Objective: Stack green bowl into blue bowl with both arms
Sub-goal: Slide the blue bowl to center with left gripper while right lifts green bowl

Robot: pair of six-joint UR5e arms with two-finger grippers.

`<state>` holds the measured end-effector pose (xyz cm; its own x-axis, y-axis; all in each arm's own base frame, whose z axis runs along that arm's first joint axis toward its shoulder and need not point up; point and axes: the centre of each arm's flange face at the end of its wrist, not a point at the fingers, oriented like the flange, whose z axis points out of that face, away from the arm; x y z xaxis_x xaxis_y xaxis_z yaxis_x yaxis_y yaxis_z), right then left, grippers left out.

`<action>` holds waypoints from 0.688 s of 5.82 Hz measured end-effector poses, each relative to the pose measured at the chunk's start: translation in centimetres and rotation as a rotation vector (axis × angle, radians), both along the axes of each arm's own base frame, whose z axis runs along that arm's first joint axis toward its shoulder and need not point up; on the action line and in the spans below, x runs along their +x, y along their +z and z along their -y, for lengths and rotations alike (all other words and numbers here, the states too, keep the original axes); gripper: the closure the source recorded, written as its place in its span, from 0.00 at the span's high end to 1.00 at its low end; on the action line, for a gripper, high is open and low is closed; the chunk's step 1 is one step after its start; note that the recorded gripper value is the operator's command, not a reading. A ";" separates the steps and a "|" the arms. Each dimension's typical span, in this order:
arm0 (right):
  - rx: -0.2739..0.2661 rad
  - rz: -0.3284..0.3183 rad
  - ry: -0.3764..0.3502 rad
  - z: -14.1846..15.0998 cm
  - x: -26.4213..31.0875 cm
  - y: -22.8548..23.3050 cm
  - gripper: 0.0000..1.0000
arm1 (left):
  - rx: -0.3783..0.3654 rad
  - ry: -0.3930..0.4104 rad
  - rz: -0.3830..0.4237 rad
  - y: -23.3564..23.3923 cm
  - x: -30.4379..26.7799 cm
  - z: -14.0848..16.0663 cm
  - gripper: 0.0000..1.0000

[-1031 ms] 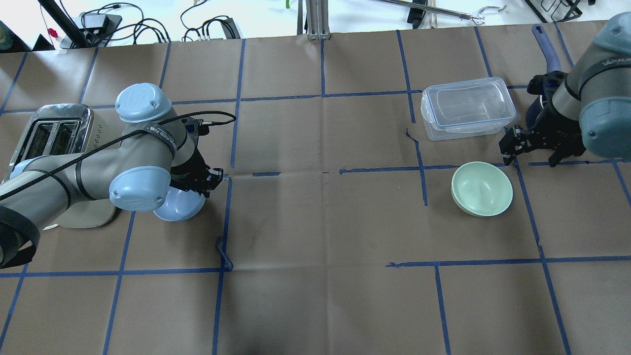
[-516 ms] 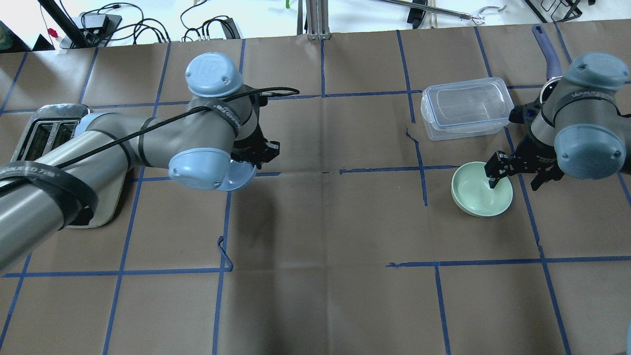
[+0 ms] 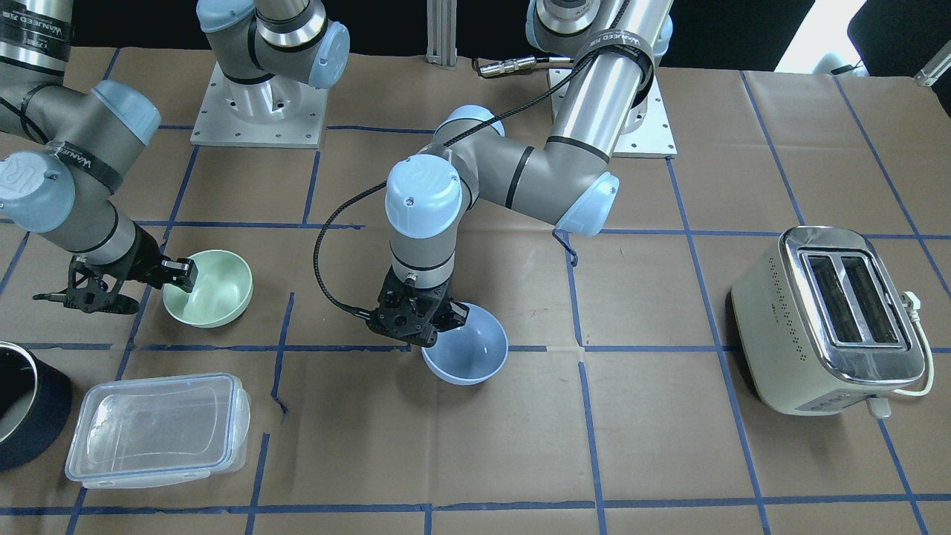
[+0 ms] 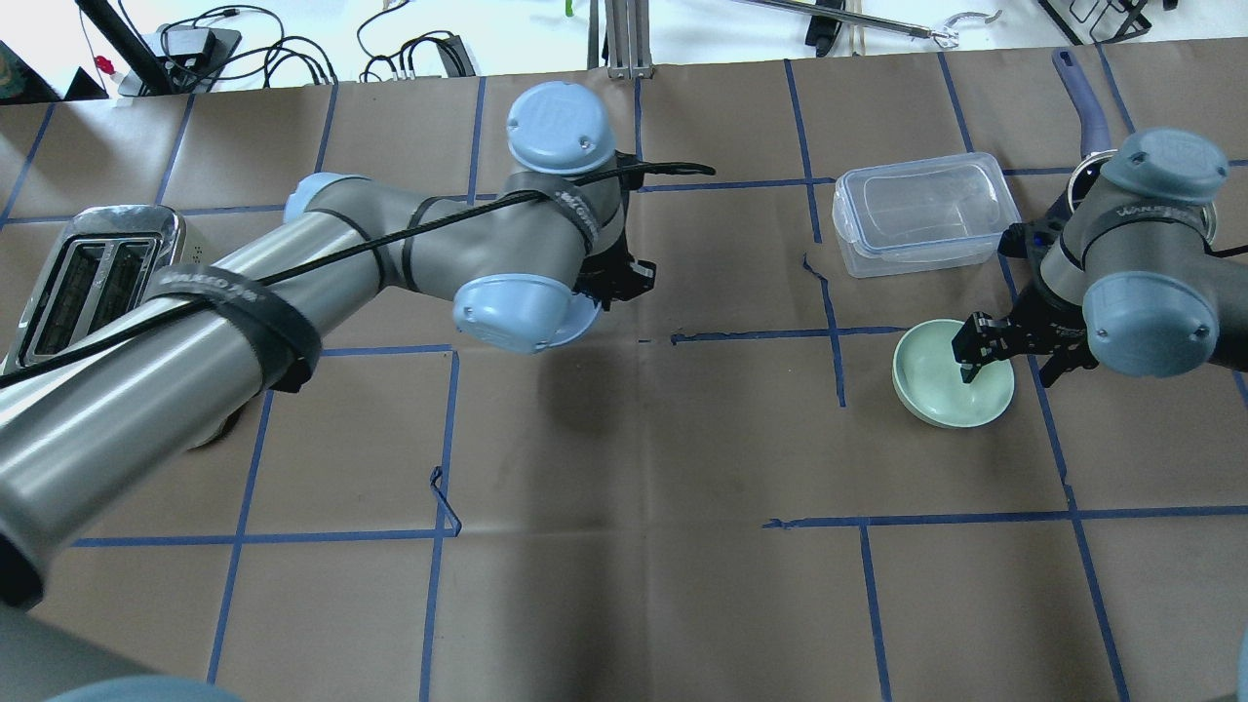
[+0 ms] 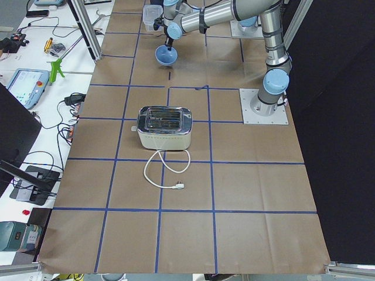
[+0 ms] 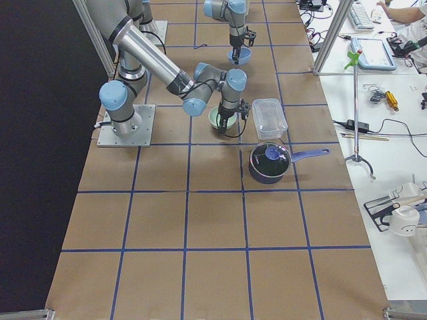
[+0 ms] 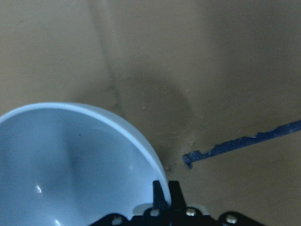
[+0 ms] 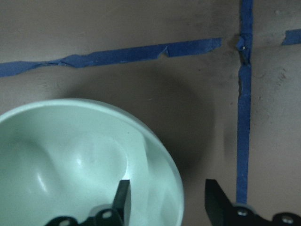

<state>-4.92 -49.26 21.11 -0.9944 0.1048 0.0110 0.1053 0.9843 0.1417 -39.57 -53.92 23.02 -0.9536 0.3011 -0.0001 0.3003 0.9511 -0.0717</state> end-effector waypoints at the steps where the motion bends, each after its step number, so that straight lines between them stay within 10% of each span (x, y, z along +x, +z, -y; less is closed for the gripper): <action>1: -0.008 -0.003 0.000 0.1 -0.1 0.3 0.08 | 0.008 -0.021 0.003 -0.6 -0.9 -0.4 0.90; 4: -0.032 -0.015 -0.032 2.5 -0.5 5.5 0.06 | 0.006 -0.023 -0.025 2.3 -1.1 -1.2 0.98</action>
